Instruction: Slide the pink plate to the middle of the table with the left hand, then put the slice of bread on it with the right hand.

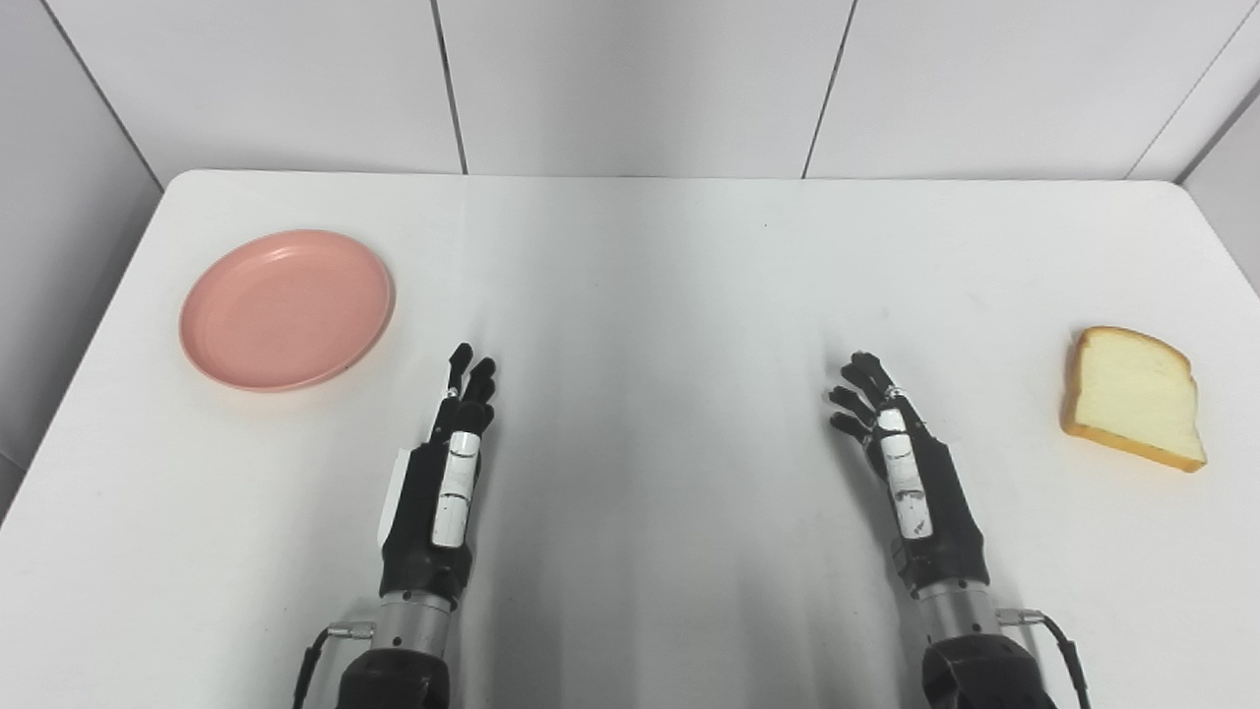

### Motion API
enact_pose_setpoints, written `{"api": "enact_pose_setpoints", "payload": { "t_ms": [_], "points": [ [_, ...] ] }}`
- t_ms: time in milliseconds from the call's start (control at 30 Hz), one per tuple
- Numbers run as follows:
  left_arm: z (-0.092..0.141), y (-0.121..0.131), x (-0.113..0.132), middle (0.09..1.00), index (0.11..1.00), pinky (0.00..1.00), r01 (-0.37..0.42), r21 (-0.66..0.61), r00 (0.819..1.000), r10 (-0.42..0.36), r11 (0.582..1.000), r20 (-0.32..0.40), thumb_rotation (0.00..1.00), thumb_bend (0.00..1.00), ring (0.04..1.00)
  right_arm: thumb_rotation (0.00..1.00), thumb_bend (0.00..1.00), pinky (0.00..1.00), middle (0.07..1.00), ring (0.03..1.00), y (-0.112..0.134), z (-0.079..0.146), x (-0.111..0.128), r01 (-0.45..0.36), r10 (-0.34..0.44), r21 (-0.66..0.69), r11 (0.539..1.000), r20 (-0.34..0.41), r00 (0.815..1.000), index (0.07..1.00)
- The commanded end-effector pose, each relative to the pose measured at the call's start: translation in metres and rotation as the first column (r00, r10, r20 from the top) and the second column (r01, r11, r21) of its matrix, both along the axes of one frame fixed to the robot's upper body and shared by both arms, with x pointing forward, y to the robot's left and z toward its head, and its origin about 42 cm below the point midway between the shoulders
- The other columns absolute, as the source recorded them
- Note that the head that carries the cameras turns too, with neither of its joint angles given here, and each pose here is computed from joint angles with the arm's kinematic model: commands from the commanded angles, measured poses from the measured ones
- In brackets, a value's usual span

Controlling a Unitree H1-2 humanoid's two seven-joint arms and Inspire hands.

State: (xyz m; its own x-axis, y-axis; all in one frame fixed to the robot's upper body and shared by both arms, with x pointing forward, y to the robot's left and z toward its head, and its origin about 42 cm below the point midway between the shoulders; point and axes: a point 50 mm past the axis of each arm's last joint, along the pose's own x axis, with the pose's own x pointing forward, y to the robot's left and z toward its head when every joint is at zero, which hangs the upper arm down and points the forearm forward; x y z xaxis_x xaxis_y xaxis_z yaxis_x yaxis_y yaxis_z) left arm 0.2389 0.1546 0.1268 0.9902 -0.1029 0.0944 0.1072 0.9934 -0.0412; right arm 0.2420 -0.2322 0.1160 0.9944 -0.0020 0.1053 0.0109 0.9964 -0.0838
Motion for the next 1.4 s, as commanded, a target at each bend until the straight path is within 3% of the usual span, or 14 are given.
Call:
{"api": "enact_pose_setpoints", "payload": {
  "t_ms": [0,200,767,933,1100,1367],
  "points": [
    [0.006,-0.003,0.001,0.960,1.000,1.00,0.001,0.000,0.998,-0.001,1.000,0.068,0.98,0.65,0.984,1.00,0.77,0.82,0.893,0.852,0.001,0.005,-0.003,-0.014,0.014,-0.005,1.000,0.053,0.999,0.883],
    [-0.002,-0.009,0.000,0.965,1.000,1.00,0.007,0.016,0.997,-0.008,1.000,0.076,0.98,0.67,0.992,1.00,0.76,0.83,0.894,0.854,-0.006,-0.001,-0.005,-0.014,0.015,-0.012,1.000,0.052,0.999,0.888],
    [-0.024,-0.035,0.004,0.957,1.000,1.00,0.005,0.034,0.997,-0.007,0.999,0.079,1.00,0.60,0.958,1.00,0.75,0.86,0.907,0.866,-0.031,-0.024,-0.001,-0.021,0.021,-0.013,1.000,0.036,0.999,0.901],
    [-0.031,-0.042,0.006,0.958,1.000,0.99,0.009,0.041,0.998,-0.012,0.999,0.067,1.00,0.63,0.967,1.00,0.73,0.88,0.913,0.875,-0.038,-0.030,0.001,-0.022,0.023,-0.005,1.000,0.025,0.999,0.914],
    [-0.034,-0.048,0.009,0.953,1.000,0.99,0.012,0.059,0.996,-0.017,0.998,0.085,1.00,0.56,0.963,1.00,0.72,0.90,0.926,0.896,-0.045,-0.034,0.004,-0.022,0.022,-0.010,1.000,0.010,1.000,0.927],
    [-0.038,-0.047,0.010,0.923,1.000,0.94,0.004,0.050,0.997,-0.008,0.999,0.078,0.96,0.56,0.928,1.00,0.71,0.91,0.934,0.899,-0.044,-0.040,0.006,-0.022,0.022,-0.003,1.000,0.002,1.000,0.930]
  ]
}}
